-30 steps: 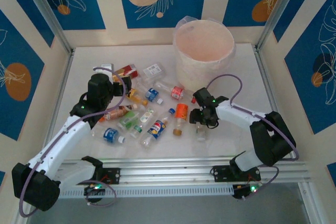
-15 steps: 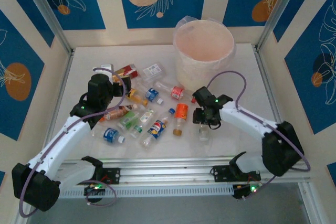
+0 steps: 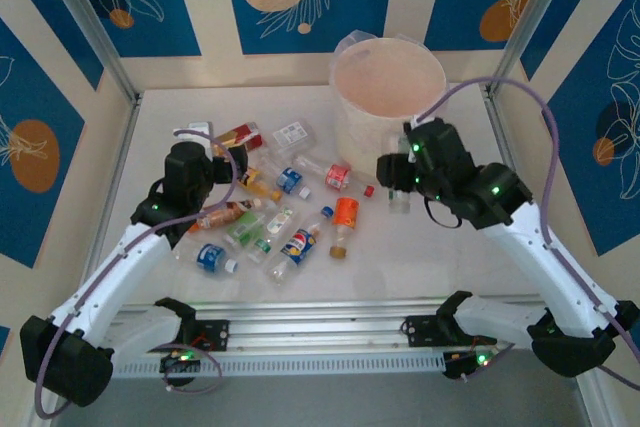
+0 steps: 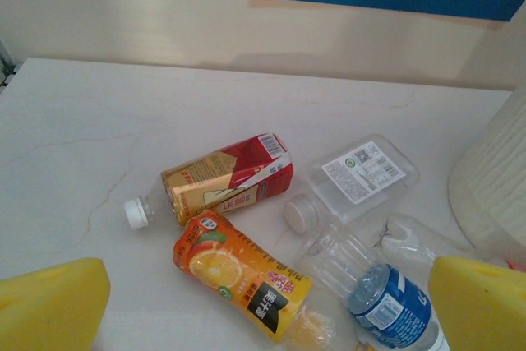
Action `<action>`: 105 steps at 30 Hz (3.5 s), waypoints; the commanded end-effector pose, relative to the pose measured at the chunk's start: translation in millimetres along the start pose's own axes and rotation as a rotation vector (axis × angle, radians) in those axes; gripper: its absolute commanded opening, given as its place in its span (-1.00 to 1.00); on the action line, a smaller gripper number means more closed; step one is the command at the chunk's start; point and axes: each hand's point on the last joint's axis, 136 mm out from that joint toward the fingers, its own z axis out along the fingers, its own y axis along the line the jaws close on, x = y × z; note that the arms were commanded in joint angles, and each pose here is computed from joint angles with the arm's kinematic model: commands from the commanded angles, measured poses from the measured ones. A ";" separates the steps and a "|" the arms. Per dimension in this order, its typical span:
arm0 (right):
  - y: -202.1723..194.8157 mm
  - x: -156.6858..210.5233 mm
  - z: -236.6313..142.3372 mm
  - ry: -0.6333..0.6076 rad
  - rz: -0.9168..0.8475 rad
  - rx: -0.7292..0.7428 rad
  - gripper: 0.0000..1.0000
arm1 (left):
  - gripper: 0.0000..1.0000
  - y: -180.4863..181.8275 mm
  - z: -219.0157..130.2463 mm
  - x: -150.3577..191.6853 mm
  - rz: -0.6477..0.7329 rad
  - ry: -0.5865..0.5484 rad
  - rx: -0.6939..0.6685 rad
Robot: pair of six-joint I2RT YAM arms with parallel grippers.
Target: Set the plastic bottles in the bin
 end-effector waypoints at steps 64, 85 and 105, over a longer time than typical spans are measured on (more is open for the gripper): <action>-93.7 -80.2 331.6 0.323 -0.246 0.173 -0.13 | 0.99 21.8 -10.1 8.2 0.026 0.047 -0.104; -75.7 -113.5 286.0 0.231 -0.262 0.181 0.68 | 0.99 96.7 -34.0 25.2 0.047 0.303 -0.374; -68.2 -167.9 164.5 0.009 -0.171 0.261 0.99 | 0.99 185.9 -29.2 133.8 -0.109 0.835 -0.553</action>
